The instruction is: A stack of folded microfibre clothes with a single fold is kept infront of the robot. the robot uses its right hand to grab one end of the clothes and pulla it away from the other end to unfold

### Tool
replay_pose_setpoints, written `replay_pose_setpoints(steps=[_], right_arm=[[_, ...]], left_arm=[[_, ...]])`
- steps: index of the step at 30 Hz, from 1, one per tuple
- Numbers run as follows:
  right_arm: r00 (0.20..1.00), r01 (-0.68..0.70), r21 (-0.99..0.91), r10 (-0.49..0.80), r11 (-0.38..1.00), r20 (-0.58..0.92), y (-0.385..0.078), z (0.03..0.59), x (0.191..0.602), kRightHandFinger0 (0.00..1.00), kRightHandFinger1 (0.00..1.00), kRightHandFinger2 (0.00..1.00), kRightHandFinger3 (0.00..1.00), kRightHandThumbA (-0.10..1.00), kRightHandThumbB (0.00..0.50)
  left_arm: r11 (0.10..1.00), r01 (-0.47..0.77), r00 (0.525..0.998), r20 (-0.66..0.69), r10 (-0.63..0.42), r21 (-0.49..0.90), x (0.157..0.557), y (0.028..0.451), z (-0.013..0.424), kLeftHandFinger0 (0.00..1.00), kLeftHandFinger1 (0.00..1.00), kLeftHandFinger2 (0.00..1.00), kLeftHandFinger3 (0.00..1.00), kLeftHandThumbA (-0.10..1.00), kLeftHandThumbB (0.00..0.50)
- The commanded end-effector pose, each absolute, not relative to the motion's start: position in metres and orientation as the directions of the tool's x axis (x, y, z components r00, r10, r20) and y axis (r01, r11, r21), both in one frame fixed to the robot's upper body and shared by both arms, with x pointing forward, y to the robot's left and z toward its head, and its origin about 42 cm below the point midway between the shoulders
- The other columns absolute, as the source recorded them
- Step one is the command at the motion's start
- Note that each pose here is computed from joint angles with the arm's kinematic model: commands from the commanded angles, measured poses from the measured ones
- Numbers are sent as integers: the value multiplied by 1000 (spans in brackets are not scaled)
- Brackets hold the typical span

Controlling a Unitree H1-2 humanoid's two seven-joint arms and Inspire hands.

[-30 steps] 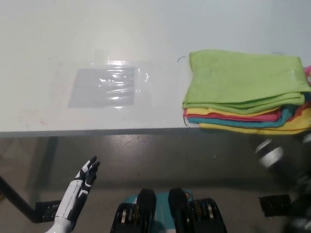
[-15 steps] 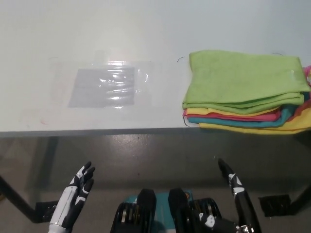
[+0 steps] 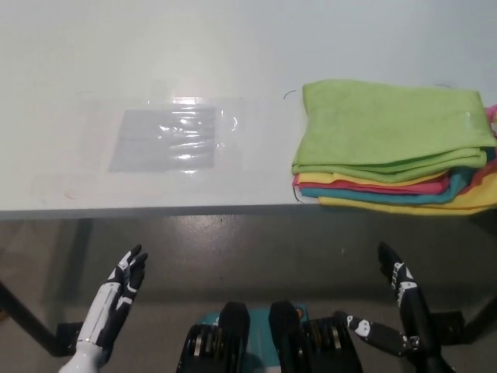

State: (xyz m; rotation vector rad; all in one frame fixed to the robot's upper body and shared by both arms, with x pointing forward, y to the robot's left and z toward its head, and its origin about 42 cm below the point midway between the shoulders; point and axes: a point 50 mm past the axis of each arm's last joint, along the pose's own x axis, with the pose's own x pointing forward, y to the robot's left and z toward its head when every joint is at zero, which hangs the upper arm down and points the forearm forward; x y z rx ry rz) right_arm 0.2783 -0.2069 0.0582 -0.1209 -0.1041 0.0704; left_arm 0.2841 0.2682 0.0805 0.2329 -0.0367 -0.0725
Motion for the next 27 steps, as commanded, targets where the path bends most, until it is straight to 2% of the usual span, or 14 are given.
replay_pose_setpoints(steps=[1,6,8,10,15,19,24,26,27], right_arm=[[982,-70,-76,82,995,171,-208,71,288,1000,1000,1000,1000,1000,240],[981,-80,-68,90,994,173,-207,72,286,1000,1000,1000,1000,1000,229],[980,-85,-60,94,995,176,-207,73,287,1000,1000,1000,1000,1000,206],[979,-86,-56,95,995,182,-207,75,287,1000,1000,1000,1000,1000,197],[978,-82,-59,92,995,187,-208,76,286,1000,1000,1000,1000,1000,209],[978,-81,-68,93,994,186,-208,78,287,1000,1000,1000,1000,1000,211],[977,-90,-63,100,994,187,-208,80,288,1000,1000,1000,1000,1000,171],[977,-93,-66,104,993,185,-208,80,287,1000,1000,1000,1000,1000,178],[976,-96,-74,109,993,187,-208,80,287,1000,1000,1000,1000,1000,180]], left_arm=[[966,45,991,107,-75,255,293,277,94,1000,1000,1000,1000,957,340],[965,47,991,113,-78,256,294,277,97,1000,1000,1000,1000,969,341],[966,46,990,119,-79,254,295,277,98,1000,1000,1000,1000,971,339],[966,45,990,119,-78,256,295,277,98,1000,1000,1000,1000,982,356],[965,46,990,118,-79,259,295,275,99,1000,1000,1000,1000,993,368],[966,47,989,121,-80,255,295,275,100,1000,1000,1000,1000,986,357],[975,31,991,121,-59,221,297,275,100,1000,1000,1000,1000,983,373],[975,30,991,123,-58,218,297,274,100,1000,1000,1000,1000,990,365],[977,38,990,126,-65,208,297,274,100,1000,1000,1000,1000,976,340]])
